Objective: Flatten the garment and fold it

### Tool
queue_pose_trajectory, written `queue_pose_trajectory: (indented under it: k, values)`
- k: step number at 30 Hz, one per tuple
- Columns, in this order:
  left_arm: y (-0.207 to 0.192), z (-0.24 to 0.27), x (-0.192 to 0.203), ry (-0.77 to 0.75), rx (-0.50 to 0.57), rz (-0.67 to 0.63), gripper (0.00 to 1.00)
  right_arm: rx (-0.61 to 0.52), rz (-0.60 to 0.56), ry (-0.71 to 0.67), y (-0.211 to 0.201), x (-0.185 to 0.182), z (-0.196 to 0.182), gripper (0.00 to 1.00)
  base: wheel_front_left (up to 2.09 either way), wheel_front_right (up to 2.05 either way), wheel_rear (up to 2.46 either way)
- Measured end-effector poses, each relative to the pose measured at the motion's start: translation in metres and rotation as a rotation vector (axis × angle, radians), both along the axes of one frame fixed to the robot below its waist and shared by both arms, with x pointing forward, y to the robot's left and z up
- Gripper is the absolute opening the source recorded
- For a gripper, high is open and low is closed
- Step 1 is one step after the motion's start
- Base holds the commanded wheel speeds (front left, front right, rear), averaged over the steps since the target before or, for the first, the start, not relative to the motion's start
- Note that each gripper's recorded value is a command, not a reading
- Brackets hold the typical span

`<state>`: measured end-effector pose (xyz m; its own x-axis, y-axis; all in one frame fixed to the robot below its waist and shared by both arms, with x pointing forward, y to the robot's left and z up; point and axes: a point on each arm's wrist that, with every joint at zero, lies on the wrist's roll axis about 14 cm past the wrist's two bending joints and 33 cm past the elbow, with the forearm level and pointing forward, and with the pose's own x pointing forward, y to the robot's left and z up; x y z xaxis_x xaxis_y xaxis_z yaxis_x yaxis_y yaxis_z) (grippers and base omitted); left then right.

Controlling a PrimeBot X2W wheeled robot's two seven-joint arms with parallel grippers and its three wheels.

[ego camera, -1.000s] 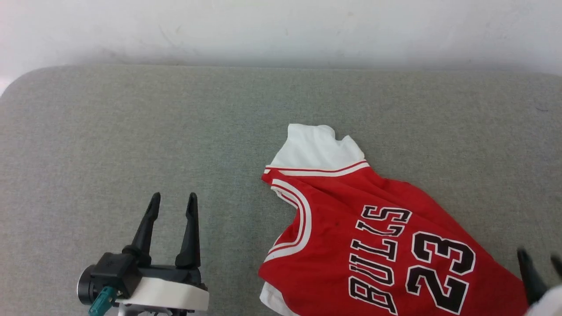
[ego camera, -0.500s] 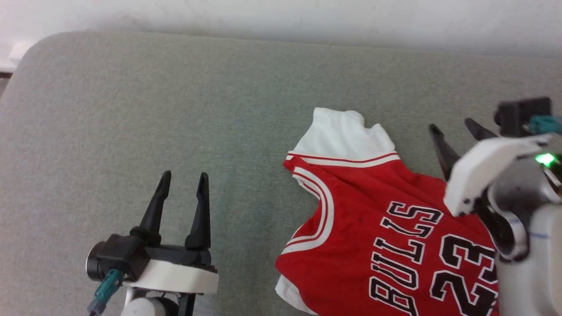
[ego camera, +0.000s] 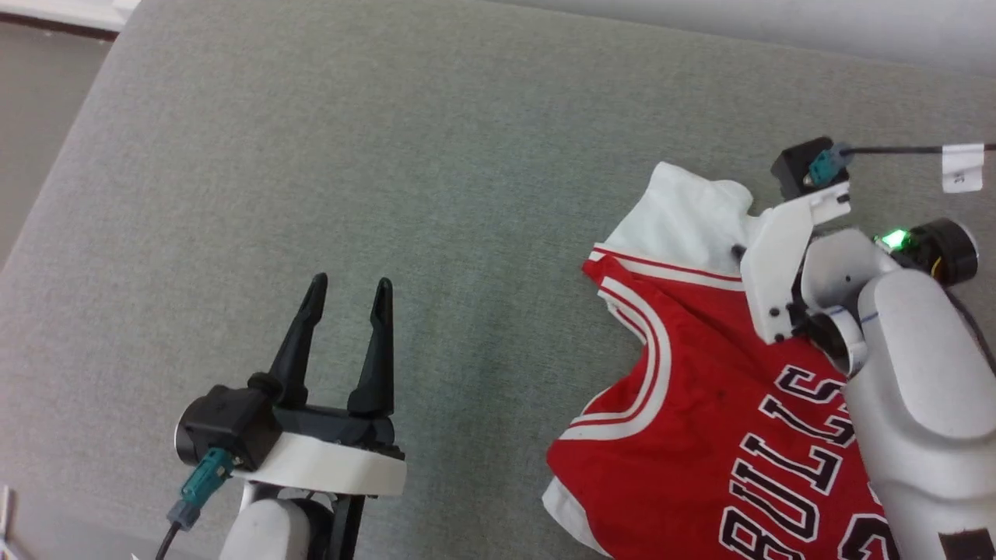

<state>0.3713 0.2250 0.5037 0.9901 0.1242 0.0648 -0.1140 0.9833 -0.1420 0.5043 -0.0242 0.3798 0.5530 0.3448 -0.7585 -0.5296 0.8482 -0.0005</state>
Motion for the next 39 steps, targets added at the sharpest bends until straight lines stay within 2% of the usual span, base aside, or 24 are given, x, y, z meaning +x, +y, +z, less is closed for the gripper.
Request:
queue_pose_trajectory:
  k: [2,6,9,13,16,20,24,26,29,30,32,33,36,39]
  values:
    - [0.004,-0.003,0.0,0.01,0.005,0.011,1.0,0.024,-0.006,-0.016,0.006,0.009,0.0,0.0,0.0,0.0,0.0]
    - [0.008,-0.006,0.0,0.023,0.009,0.028,1.0,0.079,-0.04,-0.065,0.008,0.021,0.004,0.0,0.0,0.0,0.0]
    - [0.006,-0.007,0.002,0.021,0.011,0.022,1.0,0.105,-0.098,-0.136,-0.011,0.034,0.016,0.0,0.0,0.0,0.0]
    - [0.0,-0.006,0.003,0.016,0.013,0.001,1.0,0.13,-0.212,-0.259,-0.054,0.05,0.05,0.0,0.0,0.0,0.0]
    - [-0.008,-0.007,0.002,0.016,0.009,-0.023,1.0,0.111,-0.325,-0.312,-0.106,0.042,0.063,0.0,0.0,0.0,0.0]
    - [-0.022,-0.004,0.005,0.003,0.004,-0.067,1.0,0.028,-0.533,-0.314,-0.197,-0.001,0.06,0.0,0.0,0.0,0.0]
    - [-0.034,-0.001,0.009,-0.011,0.01,-0.113,1.0,-0.083,-0.746,-0.274,-0.279,-0.072,0.046,0.0,0.0,0.0,0.0]
    - [-0.038,0.001,0.011,-0.019,0.014,-0.126,1.0,-0.114,-0.835,-0.231,-0.303,-0.11,0.034,0.0,0.0,0.0,0.0]
    - [-0.043,0.002,0.012,-0.022,0.017,-0.146,1.0,-0.116,-0.901,-0.165,-0.309,-0.152,0.013,0.0,0.0,0.0,0.0]
    - [-0.044,0.001,0.012,-0.019,0.017,-0.15,1.0,-0.103,-0.915,-0.16,-0.308,-0.158,0.01,0.03,0.0,0.0,0.0]
    - [-0.047,-0.002,0.01,-0.01,0.017,-0.158,1.0,-0.081,-0.926,-0.179,-0.306,-0.161,0.009,0.53,0.0,0.0,0.0]
    - [-0.048,-0.003,0.009,-0.008,0.018,-0.165,1.0,-0.073,-0.926,-0.198,-0.305,-0.16,0.01,1.0,0.0,0.0,0.0]
    - [-0.051,-0.001,0.008,-0.015,0.018,-0.174,1.0,-0.031,-0.911,-0.264,-0.297,-0.15,0.018,1.0,0.0,0.0,0.0]
    - [-0.051,0.003,0.005,-0.024,0.019,-0.175,1.0,0.026,-0.883,-0.415,-0.289,-0.129,0.049,1.0,0.0,0.0,0.0]
